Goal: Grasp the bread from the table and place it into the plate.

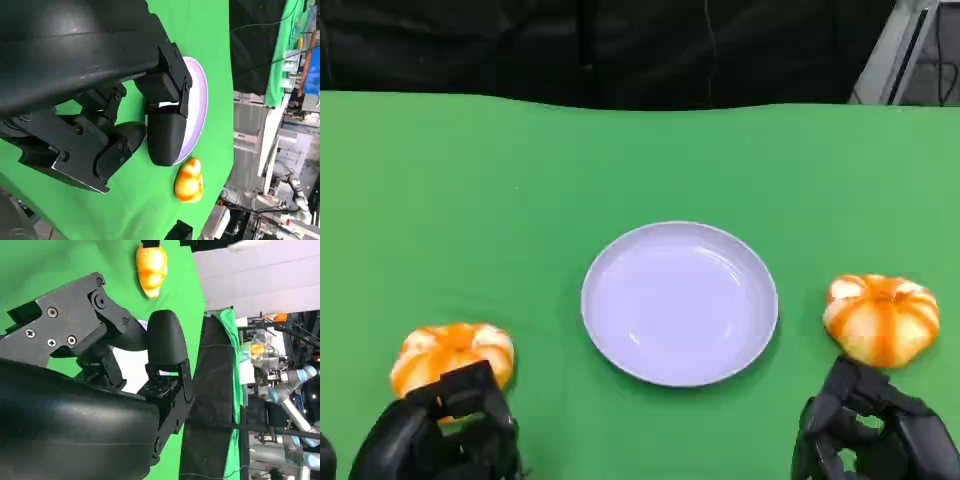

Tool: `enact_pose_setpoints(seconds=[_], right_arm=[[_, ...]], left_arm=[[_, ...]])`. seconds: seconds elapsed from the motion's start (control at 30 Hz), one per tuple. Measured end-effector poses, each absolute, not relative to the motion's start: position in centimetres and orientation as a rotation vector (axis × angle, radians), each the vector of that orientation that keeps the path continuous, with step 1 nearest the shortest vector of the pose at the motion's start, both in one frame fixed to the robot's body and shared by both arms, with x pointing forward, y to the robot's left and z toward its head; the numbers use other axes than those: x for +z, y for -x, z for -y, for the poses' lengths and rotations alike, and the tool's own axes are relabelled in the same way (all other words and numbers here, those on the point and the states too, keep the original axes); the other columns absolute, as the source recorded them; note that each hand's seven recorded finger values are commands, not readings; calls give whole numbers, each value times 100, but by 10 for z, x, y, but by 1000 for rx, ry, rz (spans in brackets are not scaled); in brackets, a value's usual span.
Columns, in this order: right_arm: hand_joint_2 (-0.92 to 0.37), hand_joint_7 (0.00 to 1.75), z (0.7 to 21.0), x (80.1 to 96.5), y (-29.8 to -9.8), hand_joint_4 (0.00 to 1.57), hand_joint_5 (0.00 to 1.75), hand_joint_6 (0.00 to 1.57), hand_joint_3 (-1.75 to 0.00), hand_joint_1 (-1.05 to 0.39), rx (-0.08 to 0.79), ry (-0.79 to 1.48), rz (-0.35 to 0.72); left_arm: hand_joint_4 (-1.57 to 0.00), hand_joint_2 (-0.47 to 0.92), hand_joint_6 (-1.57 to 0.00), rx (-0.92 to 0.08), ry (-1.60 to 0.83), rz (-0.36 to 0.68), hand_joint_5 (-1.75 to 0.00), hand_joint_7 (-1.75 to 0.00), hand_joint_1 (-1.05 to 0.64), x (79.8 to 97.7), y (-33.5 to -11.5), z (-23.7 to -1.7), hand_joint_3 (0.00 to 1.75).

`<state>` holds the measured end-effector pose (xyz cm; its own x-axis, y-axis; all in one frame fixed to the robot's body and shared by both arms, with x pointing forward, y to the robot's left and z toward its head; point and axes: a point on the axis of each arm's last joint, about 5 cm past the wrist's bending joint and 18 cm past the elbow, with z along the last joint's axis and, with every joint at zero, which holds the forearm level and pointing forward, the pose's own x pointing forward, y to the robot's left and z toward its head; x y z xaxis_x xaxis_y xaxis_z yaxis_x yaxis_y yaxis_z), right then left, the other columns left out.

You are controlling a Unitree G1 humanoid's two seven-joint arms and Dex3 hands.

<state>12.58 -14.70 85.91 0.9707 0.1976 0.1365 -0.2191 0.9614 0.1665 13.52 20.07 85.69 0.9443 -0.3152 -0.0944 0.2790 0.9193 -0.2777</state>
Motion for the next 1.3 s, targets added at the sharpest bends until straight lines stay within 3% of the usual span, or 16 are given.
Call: enact_pose_setpoints(seconds=[0.57, 0.7, 0.8, 0.83, 0.87, 0.9, 0.93, 1.03, 1.2, 1.3], right_arm=[[-57, 167, 147, 859, -126, 84, 175, 69, -119, -15, 212, -180, 119], [-57, 167, 147, 859, -126, 84, 175, 69, -119, -14, 212, -181, 119], [-57, 167, 147, 859, -126, 84, 175, 69, -119, -14, 213, -181, 119], [-57, 167, 147, 859, -126, 84, 175, 69, -119, -14, 213, -181, 119], [-57, 167, 147, 859, -126, 84, 175, 68, -119, -15, 213, -181, 120], [-58, 167, 147, 859, -126, 84, 175, 68, -119, -15, 214, -181, 120], [-58, 167, 147, 859, -127, 84, 175, 68, -118, -15, 215, -181, 122], [-58, 166, 146, 860, -129, 84, 175, 68, -118, -15, 218, -181, 127], [-58, 166, 146, 859, -129, 84, 175, 68, -118, -15, 219, -181, 124], [-59, 166, 146, 859, -129, 84, 175, 68, -118, -14, 219, -181, 124]], left_arm=[[-85, 60, -83, -307, 260, -134, -169, -150, -3, 857, -135, -201, 108], [-87, 60, -85, -294, 247, -87, -165, -145, -1, 858, -135, -199, 109], [-73, 65, -80, -267, 238, -49, -127, -101, -18, 859, -135, -196, 72], [-69, 75, -81, -256, 222, -32, -90, -66, -31, 860, -135, -196, 47], [-71, 82, -85, -249, 193, -12, -71, -45, -35, 861, -135, -196, 31], [-63, 88, -80, -247, 152, 11, -43, -22, -47, 862, -135, -196, 22], [-61, 90, -78, -246, 99, 29, -33, -13, -51, 863, -135, -197, 20], [-59, 92, -76, -259, -68, 60, -23, -5, -55, 865, -135, -201, 17], [-60, 92, -77, -261, -105, 67, -20, -4, -56, 864, -134, -201, 17], [-23, 92, -49, -254, -154, 70, -3, -1, -75, 865, -134, -200, 23]])
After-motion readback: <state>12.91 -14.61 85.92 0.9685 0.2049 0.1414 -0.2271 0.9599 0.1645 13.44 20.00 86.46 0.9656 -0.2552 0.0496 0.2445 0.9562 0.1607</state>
